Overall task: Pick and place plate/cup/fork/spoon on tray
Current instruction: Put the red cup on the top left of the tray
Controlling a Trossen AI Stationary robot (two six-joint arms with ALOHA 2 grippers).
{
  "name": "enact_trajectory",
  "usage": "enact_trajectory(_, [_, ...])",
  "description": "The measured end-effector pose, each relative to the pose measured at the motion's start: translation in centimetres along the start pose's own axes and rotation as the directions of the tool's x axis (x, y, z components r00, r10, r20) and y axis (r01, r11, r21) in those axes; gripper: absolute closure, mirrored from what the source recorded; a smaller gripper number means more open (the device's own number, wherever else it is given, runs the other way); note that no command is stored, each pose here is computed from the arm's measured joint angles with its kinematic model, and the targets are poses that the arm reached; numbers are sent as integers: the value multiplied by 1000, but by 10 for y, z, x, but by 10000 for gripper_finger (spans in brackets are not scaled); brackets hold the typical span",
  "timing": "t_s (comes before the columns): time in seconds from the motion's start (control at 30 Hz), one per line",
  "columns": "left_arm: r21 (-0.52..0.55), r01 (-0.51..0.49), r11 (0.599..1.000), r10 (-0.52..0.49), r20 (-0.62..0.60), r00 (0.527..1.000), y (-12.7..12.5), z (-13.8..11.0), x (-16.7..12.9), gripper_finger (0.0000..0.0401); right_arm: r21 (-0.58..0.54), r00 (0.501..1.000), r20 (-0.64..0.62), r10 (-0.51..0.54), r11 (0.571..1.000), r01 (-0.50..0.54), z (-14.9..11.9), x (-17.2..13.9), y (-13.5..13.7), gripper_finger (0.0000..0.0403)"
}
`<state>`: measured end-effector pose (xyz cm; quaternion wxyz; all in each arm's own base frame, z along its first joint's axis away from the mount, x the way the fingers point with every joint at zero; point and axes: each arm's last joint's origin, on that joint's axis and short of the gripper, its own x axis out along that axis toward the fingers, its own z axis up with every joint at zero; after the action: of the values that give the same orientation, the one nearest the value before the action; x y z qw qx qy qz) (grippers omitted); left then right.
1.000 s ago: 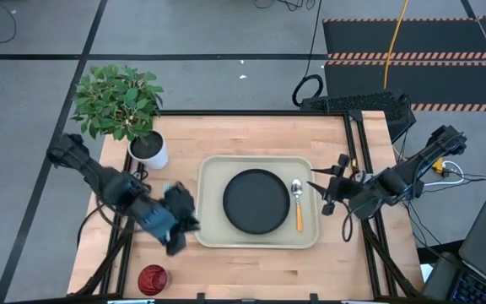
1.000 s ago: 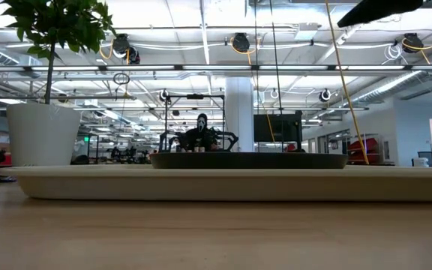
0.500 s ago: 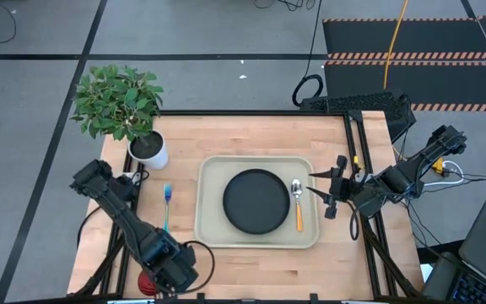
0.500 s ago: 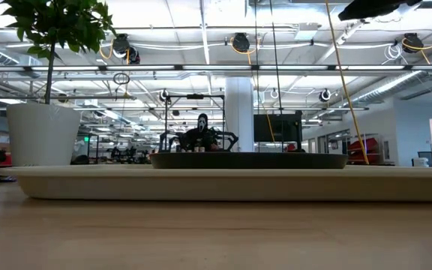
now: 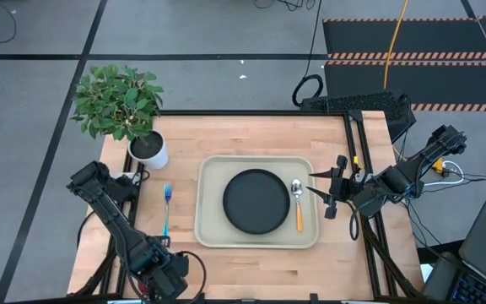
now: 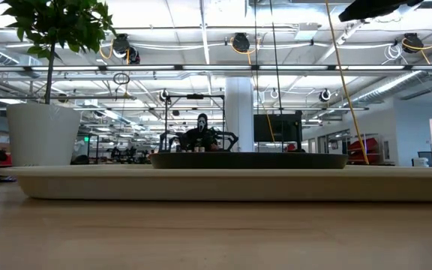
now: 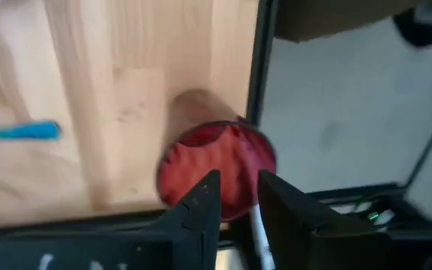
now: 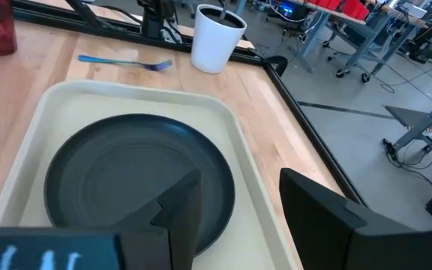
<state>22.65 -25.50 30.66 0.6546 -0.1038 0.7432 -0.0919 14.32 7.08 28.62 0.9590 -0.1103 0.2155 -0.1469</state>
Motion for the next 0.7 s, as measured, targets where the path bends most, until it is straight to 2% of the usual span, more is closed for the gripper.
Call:
enact_trajectory(0.2, [191,-96,977,92,28,995,2,-4,7,261,-1,1000,0,-1,1000,1,0,0,0,234])
enact_trajectory(0.47, [210,-170,963,184,-45,982,15,-9,33,222,-1,1000,0,-1,1000,1,0,0,0,234])
enact_trajectory(0.7, [237,-134,962,148,-42,988,15,-8,53,223,-1,1000,0,-1,1000,1,0,0,0,234])
